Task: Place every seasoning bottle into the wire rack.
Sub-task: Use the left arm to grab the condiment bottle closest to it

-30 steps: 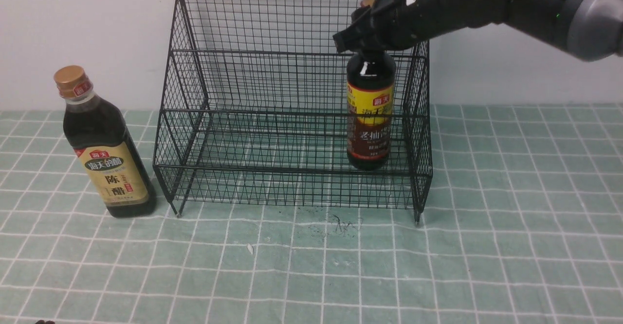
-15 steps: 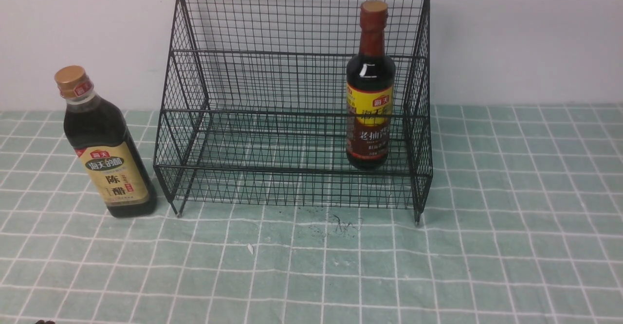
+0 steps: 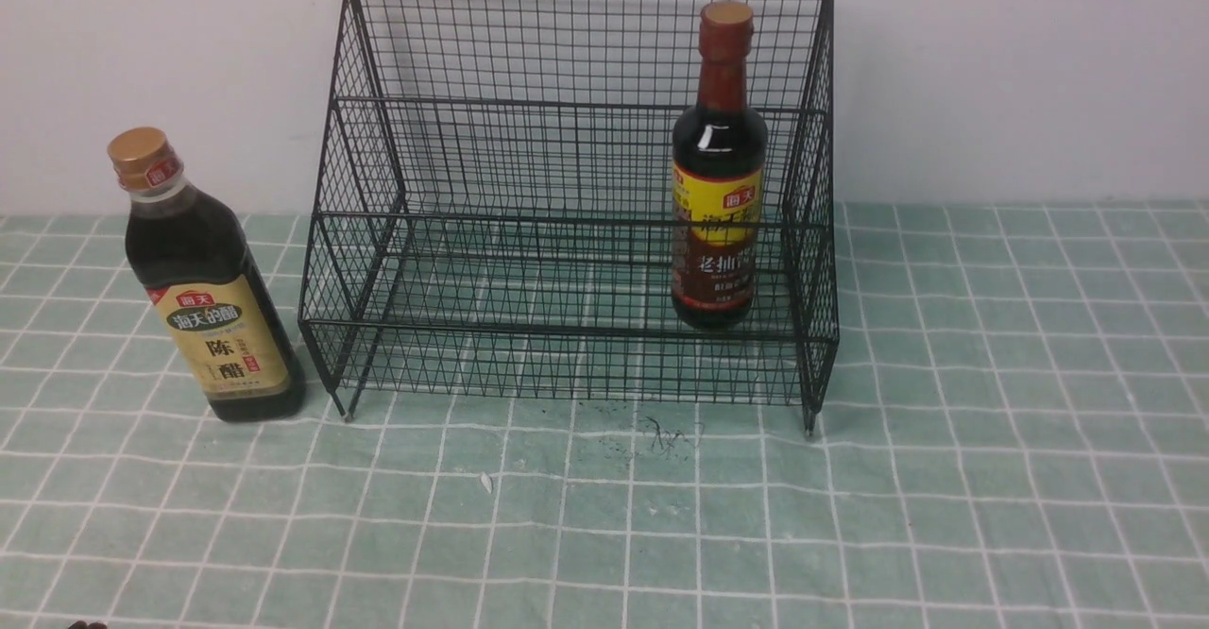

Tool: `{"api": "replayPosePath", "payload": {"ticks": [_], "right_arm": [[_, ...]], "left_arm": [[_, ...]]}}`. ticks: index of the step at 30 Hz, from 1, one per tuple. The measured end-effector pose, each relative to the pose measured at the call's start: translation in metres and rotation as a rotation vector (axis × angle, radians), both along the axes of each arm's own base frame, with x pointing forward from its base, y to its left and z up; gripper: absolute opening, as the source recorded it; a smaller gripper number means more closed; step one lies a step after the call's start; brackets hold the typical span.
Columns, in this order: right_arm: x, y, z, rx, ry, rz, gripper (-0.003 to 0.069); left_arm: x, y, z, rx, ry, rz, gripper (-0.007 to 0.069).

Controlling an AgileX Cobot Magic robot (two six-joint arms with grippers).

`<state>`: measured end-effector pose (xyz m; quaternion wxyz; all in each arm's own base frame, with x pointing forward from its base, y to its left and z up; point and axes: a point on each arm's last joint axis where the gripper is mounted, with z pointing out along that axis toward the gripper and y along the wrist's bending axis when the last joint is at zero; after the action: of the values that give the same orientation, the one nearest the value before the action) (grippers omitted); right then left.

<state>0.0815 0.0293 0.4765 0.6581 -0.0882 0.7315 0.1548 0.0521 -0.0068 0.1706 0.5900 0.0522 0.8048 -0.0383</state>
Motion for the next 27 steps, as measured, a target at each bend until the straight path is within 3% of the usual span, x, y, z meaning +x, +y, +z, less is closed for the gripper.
{"api": "replayPosePath", "payload": {"ticks": [8,21,25,27], "right_arm": [[-0.019,-0.003,-0.086,0.070,-0.146,0.065,-0.0014],[-0.018,-0.001,-0.140,0.056,-0.146,0.086,-0.0015],[-0.021,-0.009,-0.158,0.062,-0.164,-0.017,-0.0015],[-0.021,-0.016,-0.185,0.048,-0.132,-0.125,-0.0015]], "left_arm": [[0.000,0.000,0.000,0.000,0.000,0.000,-0.0006],[0.000,0.000,0.000,0.000,0.000,0.000,-0.0006],[0.000,0.000,0.000,0.000,0.000,0.000,-0.0006],[0.000,0.000,0.000,0.000,0.000,0.000,-0.0006]]}}
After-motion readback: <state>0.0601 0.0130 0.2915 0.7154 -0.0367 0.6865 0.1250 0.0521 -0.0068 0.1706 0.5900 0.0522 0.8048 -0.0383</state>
